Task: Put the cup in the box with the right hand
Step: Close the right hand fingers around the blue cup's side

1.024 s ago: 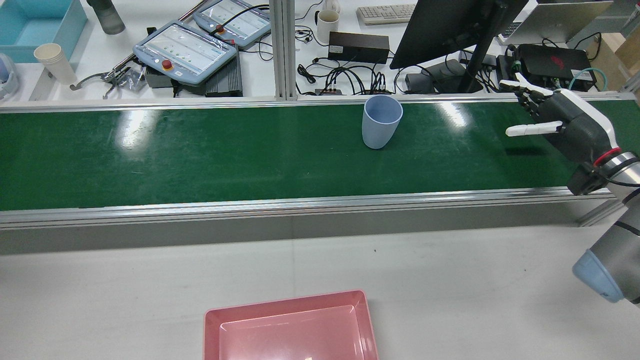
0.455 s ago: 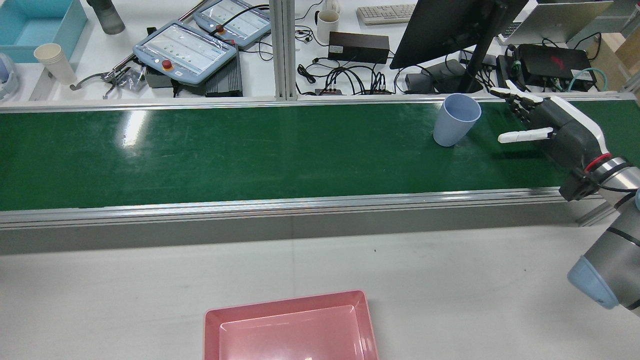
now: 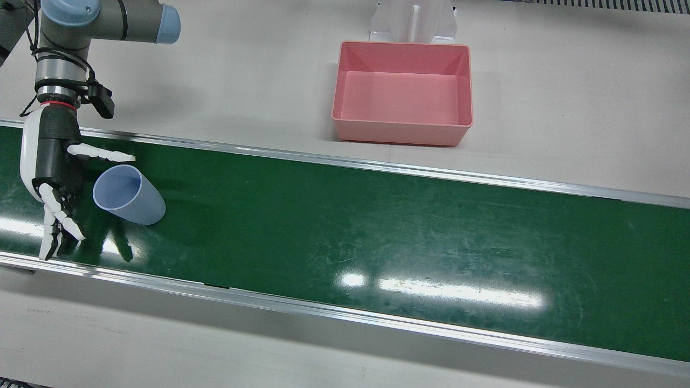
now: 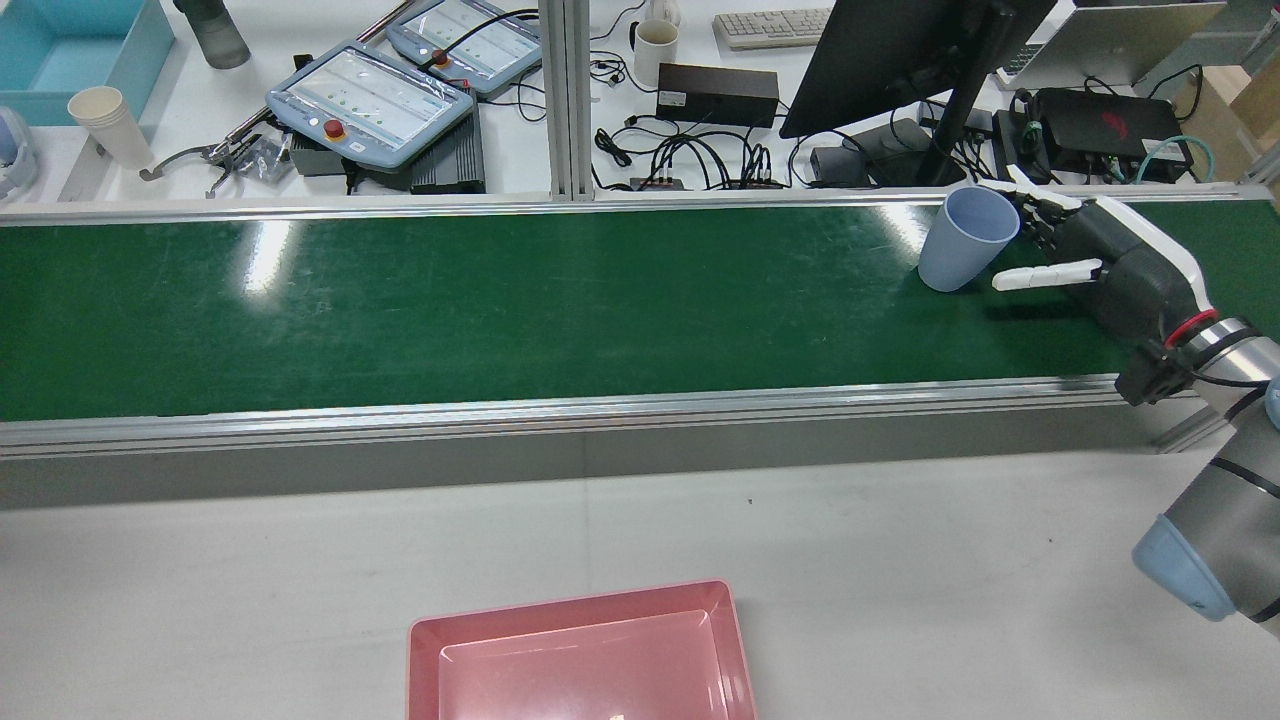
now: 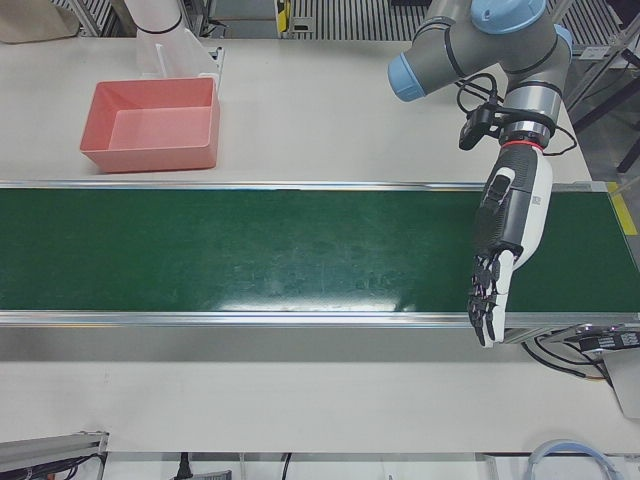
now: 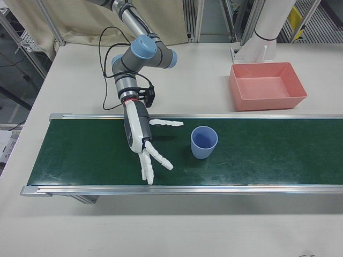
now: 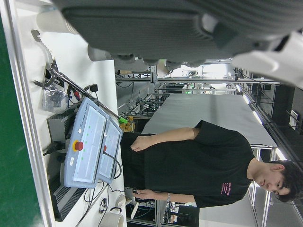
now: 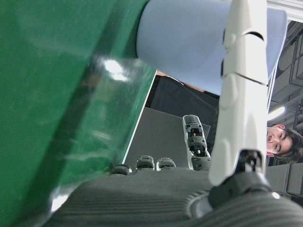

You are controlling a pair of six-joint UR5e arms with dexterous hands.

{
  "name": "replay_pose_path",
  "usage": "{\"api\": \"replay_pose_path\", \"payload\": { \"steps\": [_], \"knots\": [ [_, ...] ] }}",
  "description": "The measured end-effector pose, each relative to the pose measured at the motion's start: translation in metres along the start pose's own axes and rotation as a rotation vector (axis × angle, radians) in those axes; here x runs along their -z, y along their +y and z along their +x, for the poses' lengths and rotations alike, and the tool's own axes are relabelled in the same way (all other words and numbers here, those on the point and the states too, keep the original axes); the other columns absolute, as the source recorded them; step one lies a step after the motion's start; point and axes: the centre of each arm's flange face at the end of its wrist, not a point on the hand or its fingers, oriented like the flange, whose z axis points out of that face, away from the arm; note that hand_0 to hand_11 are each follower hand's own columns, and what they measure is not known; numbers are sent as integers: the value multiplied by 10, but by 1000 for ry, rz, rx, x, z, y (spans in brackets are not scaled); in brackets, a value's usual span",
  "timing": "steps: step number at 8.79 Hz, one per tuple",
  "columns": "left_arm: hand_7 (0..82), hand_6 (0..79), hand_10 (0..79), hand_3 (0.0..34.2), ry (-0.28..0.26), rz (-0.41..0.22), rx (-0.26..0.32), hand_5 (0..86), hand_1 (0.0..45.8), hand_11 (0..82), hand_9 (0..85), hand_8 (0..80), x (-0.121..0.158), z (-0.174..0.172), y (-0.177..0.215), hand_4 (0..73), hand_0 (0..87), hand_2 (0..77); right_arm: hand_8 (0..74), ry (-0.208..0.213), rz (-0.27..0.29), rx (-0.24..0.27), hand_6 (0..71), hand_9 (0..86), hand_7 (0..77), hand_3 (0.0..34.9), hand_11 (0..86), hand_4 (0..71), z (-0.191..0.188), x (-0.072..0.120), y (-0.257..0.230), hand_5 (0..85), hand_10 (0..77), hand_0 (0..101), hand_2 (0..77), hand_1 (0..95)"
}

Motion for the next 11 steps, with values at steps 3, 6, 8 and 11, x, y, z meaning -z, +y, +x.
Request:
{"api": "replay_pose_path", "payload": {
  "steps": [3, 6, 8, 11],
  "knots": [
    [5, 5, 0, 0, 0, 0, 0, 5, 5, 0, 0, 0, 0, 0, 0, 11, 0, 11, 44, -7, 6, -1, 22, 16, 11, 1, 11, 0, -1, 0, -2, 93, 0, 574, 76, 245],
    [5, 5, 0, 0, 0, -1, 0, 5, 5, 0, 0, 0, 0, 0, 0, 11, 0, 11, 289, -17, 11, 3, 278, 218, 11, 0, 87, 147, -1, 0, -2, 202, 136, 556, 224, 284],
    [5, 0, 0, 0, 0, 0, 0, 5, 5, 0, 0, 0, 0, 0, 0, 11, 0, 11, 475, -25, 4, -1, 431, 404, 180, 0, 267, 235, -5, 0, 2, 218, 305, 552, 311, 213],
    [5, 5, 0, 0, 0, 1, 0, 0, 5, 0, 0, 0, 0, 0, 0, 11, 0, 11, 573, -48, -63, 17, 398, 469, 573, 0, 480, 256, -27, 3, 64, 202, 513, 522, 382, 153]
  ]
}}
